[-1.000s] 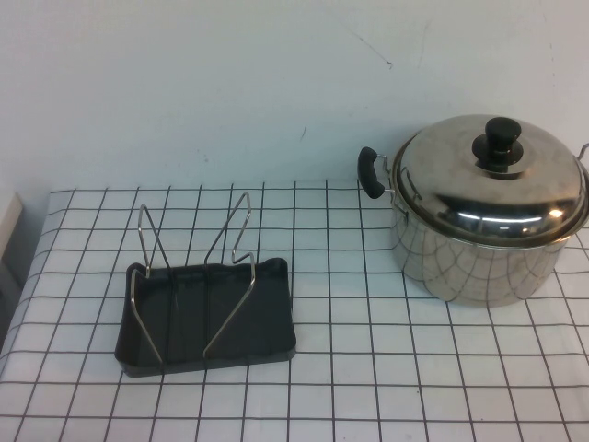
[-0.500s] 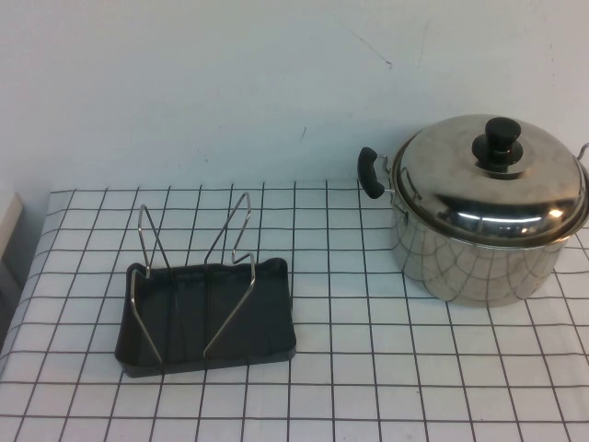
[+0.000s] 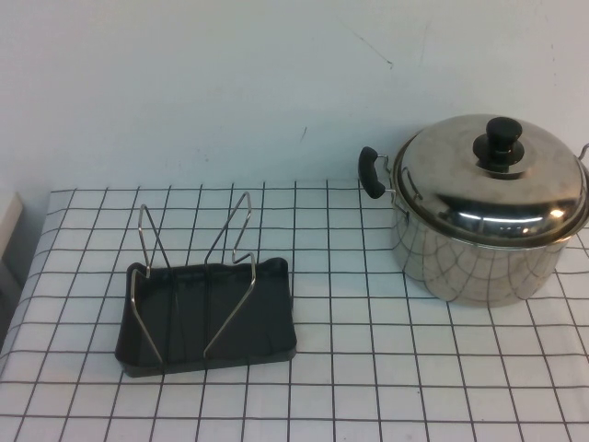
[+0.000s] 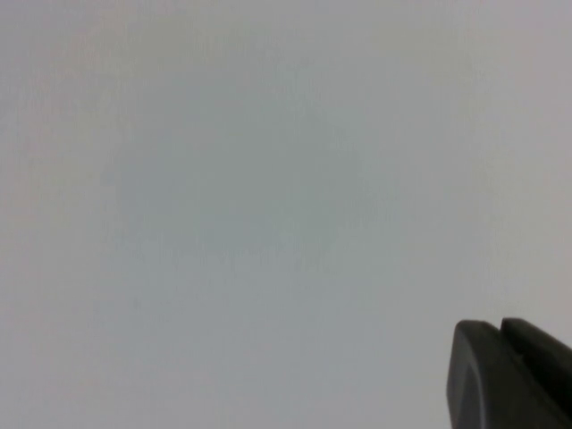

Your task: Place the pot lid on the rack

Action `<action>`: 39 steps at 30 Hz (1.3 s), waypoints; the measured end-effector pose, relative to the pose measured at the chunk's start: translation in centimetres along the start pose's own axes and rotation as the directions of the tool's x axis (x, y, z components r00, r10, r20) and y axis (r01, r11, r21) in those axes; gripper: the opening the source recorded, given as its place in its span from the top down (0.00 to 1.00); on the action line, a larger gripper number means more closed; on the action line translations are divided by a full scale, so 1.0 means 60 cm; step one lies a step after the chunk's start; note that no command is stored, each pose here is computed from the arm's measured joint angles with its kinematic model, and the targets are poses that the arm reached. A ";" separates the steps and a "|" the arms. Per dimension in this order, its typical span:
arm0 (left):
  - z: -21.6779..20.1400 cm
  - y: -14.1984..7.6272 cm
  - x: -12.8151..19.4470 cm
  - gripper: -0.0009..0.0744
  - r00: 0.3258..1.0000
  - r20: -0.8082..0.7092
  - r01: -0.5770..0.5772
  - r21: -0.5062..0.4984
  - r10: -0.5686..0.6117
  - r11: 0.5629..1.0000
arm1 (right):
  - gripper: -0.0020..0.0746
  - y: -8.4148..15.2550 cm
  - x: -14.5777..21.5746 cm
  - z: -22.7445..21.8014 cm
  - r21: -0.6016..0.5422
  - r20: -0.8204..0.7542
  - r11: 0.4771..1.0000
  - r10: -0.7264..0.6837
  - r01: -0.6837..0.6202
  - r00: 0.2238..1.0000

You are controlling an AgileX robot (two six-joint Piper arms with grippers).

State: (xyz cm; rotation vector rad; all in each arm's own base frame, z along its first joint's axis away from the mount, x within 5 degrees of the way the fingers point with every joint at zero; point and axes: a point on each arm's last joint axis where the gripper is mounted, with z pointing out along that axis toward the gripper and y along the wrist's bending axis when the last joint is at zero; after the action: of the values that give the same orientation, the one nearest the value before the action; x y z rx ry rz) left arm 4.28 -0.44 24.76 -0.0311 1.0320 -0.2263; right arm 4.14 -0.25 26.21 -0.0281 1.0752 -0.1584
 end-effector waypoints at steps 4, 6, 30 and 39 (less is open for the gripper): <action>0.013 -0.002 -0.017 0.99 0.966 -0.258 0.000 -0.051 -0.013 0.999 | 0.98 -0.005 -0.046 0.013 -0.028 -0.280 0.999 0.008 -0.016 0.960; 0.019 -0.003 -0.031 0.99 0.939 -0.344 -0.019 -0.062 -0.003 0.998 | 0.98 -0.007 -0.063 0.022 -0.047 -0.373 0.999 -0.023 0.006 0.928; 0.097 0.006 0.019 0.99 0.790 -0.610 -0.117 -0.048 0.064 0.992 | 0.98 0.055 0.003 0.276 -0.476 -0.572 0.878 -0.352 0.049 0.741; 0.094 0.005 0.025 0.99 0.822 -0.565 -0.113 -0.035 0.073 0.993 | 0.97 0.140 0.064 0.359 -0.612 -0.552 0.790 -0.424 -0.004 0.718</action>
State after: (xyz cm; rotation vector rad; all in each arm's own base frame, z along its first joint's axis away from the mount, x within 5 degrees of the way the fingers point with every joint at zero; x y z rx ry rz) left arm 9.90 -0.88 26.38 0.0285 1.6324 -0.1096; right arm 25.77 6.35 32.28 -0.7170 1.8285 -0.0466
